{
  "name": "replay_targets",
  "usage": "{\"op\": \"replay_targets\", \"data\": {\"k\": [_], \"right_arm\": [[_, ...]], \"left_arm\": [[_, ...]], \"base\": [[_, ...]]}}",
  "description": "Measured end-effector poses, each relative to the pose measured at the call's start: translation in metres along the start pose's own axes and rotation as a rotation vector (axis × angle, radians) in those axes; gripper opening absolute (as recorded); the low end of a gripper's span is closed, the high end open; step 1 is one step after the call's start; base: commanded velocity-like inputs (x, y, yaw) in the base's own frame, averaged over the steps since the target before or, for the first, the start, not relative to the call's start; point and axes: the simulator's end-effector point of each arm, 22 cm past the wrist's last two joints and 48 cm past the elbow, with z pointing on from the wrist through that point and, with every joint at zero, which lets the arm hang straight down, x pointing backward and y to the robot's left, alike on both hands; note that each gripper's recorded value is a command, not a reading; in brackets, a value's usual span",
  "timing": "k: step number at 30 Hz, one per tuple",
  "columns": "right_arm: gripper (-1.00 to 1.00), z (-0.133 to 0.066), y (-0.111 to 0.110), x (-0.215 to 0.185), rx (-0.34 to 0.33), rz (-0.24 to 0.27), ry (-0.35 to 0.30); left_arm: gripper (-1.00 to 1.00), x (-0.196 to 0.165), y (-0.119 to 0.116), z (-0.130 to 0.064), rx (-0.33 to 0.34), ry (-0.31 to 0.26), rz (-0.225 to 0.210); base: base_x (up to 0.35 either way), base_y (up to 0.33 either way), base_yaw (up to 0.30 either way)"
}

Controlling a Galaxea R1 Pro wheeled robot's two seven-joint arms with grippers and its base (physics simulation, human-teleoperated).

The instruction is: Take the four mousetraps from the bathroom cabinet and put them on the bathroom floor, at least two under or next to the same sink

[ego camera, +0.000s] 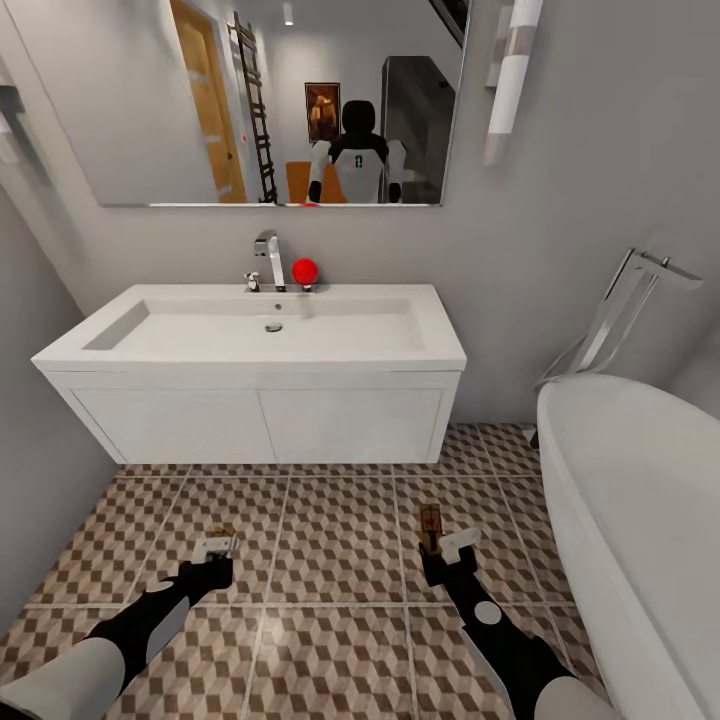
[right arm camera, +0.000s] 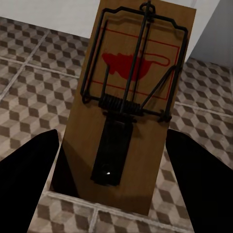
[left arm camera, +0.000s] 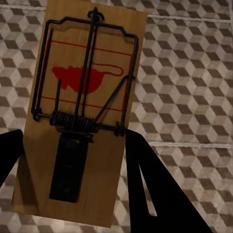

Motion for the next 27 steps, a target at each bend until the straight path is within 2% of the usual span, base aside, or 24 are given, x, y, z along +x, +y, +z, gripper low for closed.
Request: {"op": "replay_targets", "data": {"k": [13,27], "right_arm": [[-1.0,0.0,-0.001,0.001,0.003,0.005,0.002],[-1.0,0.012,0.002,0.021,0.003,0.006,0.001]], "left_arm": [[-1.0,0.001,-0.001,0.0,0.0,0.003,-0.001],[-1.0,0.018,-0.005,0.019,0.007,0.003,-0.003]], "base": [[0.0,0.0,0.0],[0.0,0.0,0.0]]}}
